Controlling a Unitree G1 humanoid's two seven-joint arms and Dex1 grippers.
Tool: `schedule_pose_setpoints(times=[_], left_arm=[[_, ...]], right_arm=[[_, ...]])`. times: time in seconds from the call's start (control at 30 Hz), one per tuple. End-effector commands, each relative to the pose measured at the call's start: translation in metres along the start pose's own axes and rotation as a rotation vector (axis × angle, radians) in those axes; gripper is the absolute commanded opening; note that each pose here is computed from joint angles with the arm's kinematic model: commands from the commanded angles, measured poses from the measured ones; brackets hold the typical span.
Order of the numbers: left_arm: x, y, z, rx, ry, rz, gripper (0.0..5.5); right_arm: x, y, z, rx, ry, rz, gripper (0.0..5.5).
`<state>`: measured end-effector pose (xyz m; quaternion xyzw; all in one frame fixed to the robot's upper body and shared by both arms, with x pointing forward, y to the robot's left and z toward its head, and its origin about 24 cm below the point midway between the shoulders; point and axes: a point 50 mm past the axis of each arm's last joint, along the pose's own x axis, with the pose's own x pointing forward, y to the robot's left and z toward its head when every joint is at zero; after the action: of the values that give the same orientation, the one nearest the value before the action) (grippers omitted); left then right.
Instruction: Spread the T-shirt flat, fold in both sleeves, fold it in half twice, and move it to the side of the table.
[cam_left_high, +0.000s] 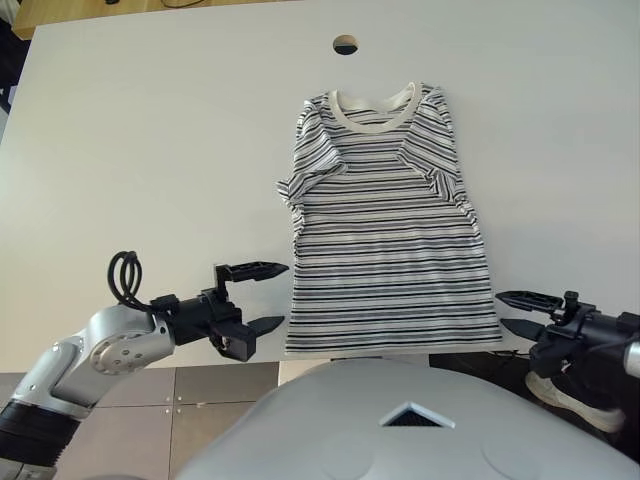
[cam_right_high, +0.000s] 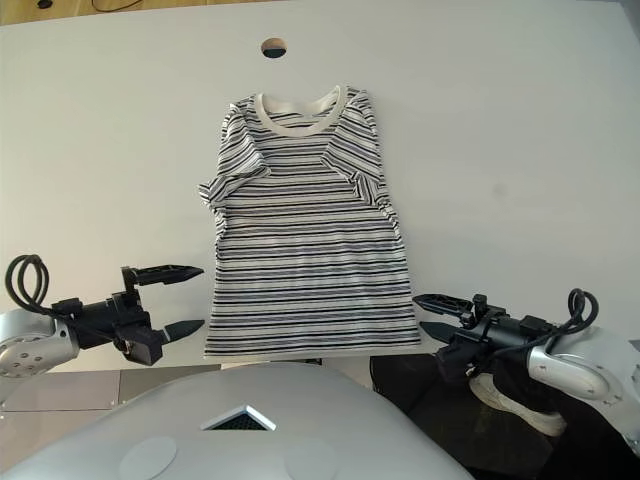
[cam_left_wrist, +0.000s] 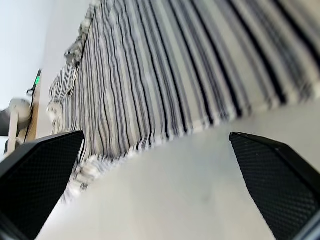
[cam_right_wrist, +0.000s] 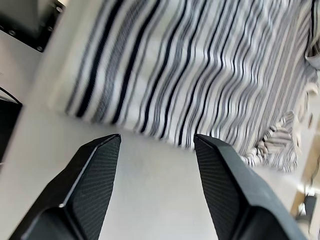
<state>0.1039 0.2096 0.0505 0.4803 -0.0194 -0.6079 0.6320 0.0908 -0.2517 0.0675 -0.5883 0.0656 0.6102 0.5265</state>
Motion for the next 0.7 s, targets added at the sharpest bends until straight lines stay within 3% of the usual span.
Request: schedule_pose_setpoints(times=[0.03,0.23,0.33,0.7], left_arm=[[0.011,-0.014,0.001,-0.012,-0.025,-0.116,5.5],[0.023,-0.015,0.001,-0.008,-0.065,-0.097,5.5],[0.024,-0.019,0.004,-0.018,-0.091,-0.115,4.99],[0.022,-0.024,0.007,-0.041,-0.134,-0.129,3.11]], right_arm=[[0.006,0.005,0.01,-0.004,-0.062,0.086,2.71],[0.014,-0.001,0.014,-0.024,-0.108,0.109,2.71],[0.019,-0.004,0.011,-0.026,-0.121,0.108,2.75],[0.018,-0.008,0.007,0.001,-0.148,0.108,0.7]])
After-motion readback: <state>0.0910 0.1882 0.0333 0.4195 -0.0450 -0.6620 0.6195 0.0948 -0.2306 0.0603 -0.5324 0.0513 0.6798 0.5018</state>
